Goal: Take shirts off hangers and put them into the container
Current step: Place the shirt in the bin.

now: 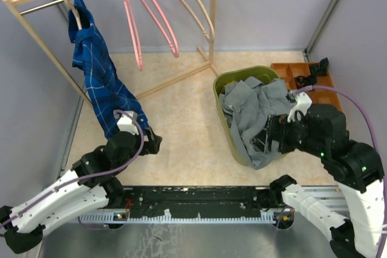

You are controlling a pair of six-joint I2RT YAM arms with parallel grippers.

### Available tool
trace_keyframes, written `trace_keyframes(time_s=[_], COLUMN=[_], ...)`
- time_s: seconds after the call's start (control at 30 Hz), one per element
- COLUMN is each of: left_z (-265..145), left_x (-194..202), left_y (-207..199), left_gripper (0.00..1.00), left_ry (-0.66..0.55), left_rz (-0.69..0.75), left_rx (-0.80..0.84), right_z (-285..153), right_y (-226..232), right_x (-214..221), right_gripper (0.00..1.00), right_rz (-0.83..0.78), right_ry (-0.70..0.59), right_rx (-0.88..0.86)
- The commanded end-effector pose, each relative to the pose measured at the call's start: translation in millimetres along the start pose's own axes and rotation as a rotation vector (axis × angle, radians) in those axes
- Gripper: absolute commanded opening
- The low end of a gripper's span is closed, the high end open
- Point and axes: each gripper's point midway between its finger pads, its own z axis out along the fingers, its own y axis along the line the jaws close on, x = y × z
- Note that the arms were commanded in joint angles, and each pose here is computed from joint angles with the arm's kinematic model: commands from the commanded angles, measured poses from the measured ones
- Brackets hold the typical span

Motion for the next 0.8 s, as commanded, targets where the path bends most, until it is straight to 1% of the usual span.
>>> trace_keyframes(time_s=[0.0, 0.1, 0.17, 0.2, 0.23, 0.27, 0.3, 0.37, 0.43, 0.5, 0.53, 0.6, 0.7, 0.77], left_z=[-2.5, -2.7, -2.8, -2.9, -3.3, -3.4, -3.7, -3.8, -4.2, -4.7, -4.6, -4.7, -4.7, -4.3], left_x=[-5.6, -6.5, -6.7, -6.5, -6.6, -6.5, -7.3, -7.2, -7.7, -7.6, -7.6, -7.9, -8.7, -7.8], left_y=[-6.8, -9.6, -10.2, -10.1, -10.2, -10.0, -10.0, -9.7, -9.6, -9.1, -8.7, -8.3, -8.1, -8.3], left_gripper=[0.99, 0.99, 0.99, 0.99, 0.99, 0.99, 0.99, 0.99, 0.99, 0.99, 0.99, 0.99, 0.99, 0.99], left_ry=[-0.003, -0.005, -0.006, -0.006, -0.006, -0.006, -0.009, -0.01, -0.012, -0.011, -0.011, -0.014, -0.018, -0.015], left_rz=[0.001, 0.003, 0.003, 0.002, 0.0, 0.001, -0.002, -0.003, -0.004, -0.005, -0.007, -0.009, -0.01, -0.008], left_rx=[0.024, 0.038, 0.043, 0.042, 0.044, 0.044, 0.044, 0.044, 0.044, 0.042, 0.04, 0.039, 0.038, 0.038], right_z=[-9.6, -0.6, 8.0, 13.2, 18.1, 23.5, 30.0, 44.7, 56.7, 63.9, 67.2, 76.3, 91.3, 103.9], right_y=[3.0, 0.5, -10.2, -19.9, -26.3, -35.4, -38.7, -41.0, -41.1, -46.9, -48.8, -53.8, -57.0, -56.5], right_x=[49.2, 72.6, 82.2, 83.6, 84.3, 81.7, 78.1, 70.1, 59.0, 45.2, 38.5, 26.2, -0.9, -23.3], right_gripper=[0.86, 0.84, 0.83, 0.82, 0.8, 0.76, 0.69, 0.49, 0.35, 0.16, 0.1, 0.01, 0.0, 0.0], right_rz=[0.076, 0.093, 0.103, 0.103, 0.106, 0.105, 0.102, 0.105, 0.102, 0.108, 0.104, 0.095, 0.059, 0.042], right_ry=[0.168, 0.258, 0.29, 0.29, 0.295, 0.283, 0.271, 0.234, 0.188, 0.138, 0.116, 0.067, -0.043, -0.143], right_rx=[-0.044, -0.059, -0.013, 0.038, 0.072, 0.123, 0.139, 0.143, 0.138, 0.179, 0.192, 0.216, 0.226, 0.215])
